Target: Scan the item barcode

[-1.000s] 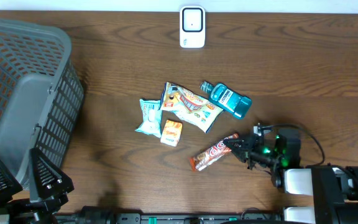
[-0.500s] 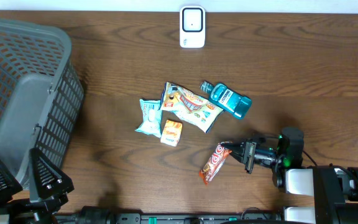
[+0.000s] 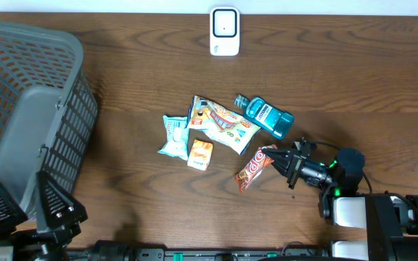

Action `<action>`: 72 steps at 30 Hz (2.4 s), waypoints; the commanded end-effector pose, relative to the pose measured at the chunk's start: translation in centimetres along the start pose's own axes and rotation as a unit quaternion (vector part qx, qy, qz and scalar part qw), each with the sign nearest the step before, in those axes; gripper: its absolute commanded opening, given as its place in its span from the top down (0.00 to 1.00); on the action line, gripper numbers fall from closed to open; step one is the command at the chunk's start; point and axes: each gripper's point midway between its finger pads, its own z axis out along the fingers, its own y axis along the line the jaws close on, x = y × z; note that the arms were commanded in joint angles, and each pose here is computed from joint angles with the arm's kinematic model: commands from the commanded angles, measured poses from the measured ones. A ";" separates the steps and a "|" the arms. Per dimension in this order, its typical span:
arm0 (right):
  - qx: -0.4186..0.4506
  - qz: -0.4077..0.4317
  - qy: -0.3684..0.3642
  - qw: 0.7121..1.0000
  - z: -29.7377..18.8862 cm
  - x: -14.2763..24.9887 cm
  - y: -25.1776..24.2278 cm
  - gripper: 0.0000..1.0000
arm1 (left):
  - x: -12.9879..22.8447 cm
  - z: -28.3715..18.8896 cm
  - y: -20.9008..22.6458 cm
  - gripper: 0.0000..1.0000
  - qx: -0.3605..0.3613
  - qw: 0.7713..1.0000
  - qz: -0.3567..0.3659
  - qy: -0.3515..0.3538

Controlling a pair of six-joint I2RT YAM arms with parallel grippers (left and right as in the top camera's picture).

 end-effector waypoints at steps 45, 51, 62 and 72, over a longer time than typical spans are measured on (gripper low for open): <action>0.331 0.048 -0.601 0.726 -10.8 -1.0 5.2 0.98 | 15.7 1.1 3.3 0.02 -0.039 0.977 -0.102 0.181; 0.413 0.099 -0.578 0.697 -9.3 -3.1 1.3 0.99 | 17.3 0.5 3.6 0.02 -0.056 0.964 -0.144 0.215; 0.441 0.127 -0.573 0.679 -9.1 -3.5 -0.4 0.98 | 18.5 -0.1 3.3 0.02 -0.050 0.959 -0.141 0.242; 0.450 0.102 -0.559 0.689 -8.7 -3.9 -0.1 0.93 | 20.1 -1.2 4.3 0.02 -0.073 0.950 -0.125 0.278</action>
